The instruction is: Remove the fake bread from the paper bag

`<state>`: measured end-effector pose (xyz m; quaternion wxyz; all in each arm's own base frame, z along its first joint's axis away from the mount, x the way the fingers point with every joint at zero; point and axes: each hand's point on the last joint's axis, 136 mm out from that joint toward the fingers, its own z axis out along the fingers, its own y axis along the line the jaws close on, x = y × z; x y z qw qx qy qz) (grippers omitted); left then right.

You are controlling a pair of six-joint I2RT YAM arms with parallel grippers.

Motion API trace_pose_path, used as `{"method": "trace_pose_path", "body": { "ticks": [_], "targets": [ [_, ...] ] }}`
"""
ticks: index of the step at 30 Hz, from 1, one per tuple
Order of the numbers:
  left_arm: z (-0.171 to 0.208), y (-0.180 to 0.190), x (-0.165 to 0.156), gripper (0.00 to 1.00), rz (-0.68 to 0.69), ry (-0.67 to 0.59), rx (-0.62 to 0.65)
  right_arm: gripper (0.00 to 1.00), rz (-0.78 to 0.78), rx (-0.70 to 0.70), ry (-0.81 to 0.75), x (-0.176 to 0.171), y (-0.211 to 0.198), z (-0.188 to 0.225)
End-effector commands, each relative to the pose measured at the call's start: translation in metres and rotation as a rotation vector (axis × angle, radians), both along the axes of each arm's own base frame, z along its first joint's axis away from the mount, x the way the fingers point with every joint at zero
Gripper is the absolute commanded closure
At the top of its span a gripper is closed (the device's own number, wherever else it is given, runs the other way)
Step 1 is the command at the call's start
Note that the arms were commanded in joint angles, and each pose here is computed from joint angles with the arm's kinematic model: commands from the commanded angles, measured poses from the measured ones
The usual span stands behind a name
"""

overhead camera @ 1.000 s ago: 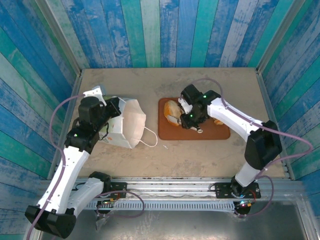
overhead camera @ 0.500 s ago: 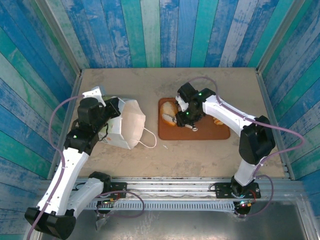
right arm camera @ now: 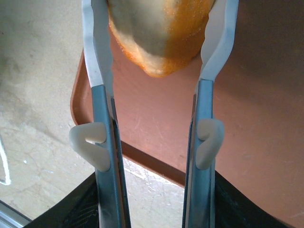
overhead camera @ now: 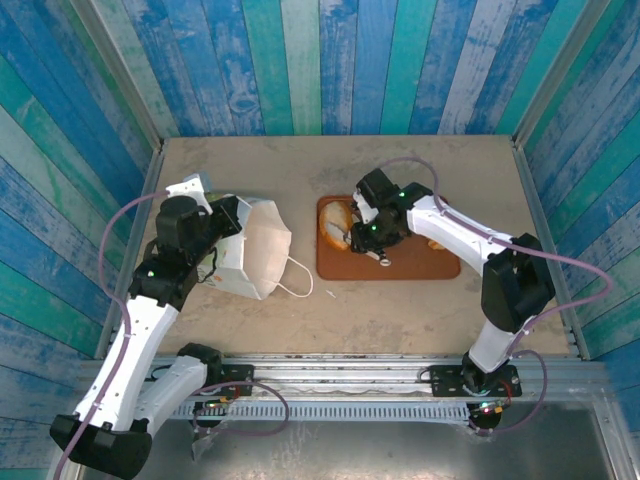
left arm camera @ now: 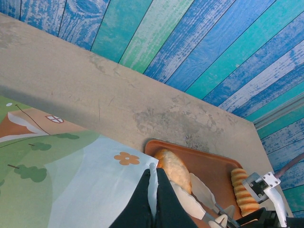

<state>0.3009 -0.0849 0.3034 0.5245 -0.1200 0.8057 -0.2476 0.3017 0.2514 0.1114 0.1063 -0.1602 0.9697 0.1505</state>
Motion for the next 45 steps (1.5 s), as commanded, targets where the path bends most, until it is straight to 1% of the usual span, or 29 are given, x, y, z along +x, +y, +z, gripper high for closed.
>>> {"method": "trace_pose_path", "body": {
  "ticks": [1,8,13,20,24,27,32,36,45],
  "targets": [
    [0.009,0.001,-0.003,1.0,0.002,-0.044,-0.005,0.49,-0.053,0.073,-0.04,0.009,0.009,0.015],
    [0.008,0.001,-0.002,1.0,0.001,-0.042,-0.01,0.48,-0.07,0.068,-0.042,0.011,0.008,0.012],
    [0.008,0.001,-0.002,1.0,0.002,-0.04,-0.012,0.45,-0.069,0.068,-0.057,0.011,0.007,0.017],
    [0.009,-0.001,-0.001,1.0,-0.002,-0.041,-0.019,0.43,-0.075,0.021,-0.101,0.012,-0.006,0.021],
    [0.009,-0.001,-0.001,1.0,-0.003,-0.04,-0.022,0.42,-0.044,0.032,-0.11,0.01,-0.004,0.026],
    [0.01,-0.001,-0.001,1.0,-0.005,-0.041,-0.025,0.41,-0.007,0.069,-0.106,0.007,0.003,0.029],
    [0.011,-0.002,-0.002,1.0,-0.007,-0.041,-0.031,0.41,-0.004,0.09,-0.108,0.005,0.004,0.034],
    [0.013,-0.001,-0.003,1.0,-0.006,-0.043,-0.031,0.41,-0.008,0.109,-0.18,0.006,0.0,0.055],
    [0.016,-0.005,-0.002,1.0,-0.024,-0.055,-0.04,0.44,-0.051,0.124,-0.379,0.003,-0.029,0.1]
  ]
}}
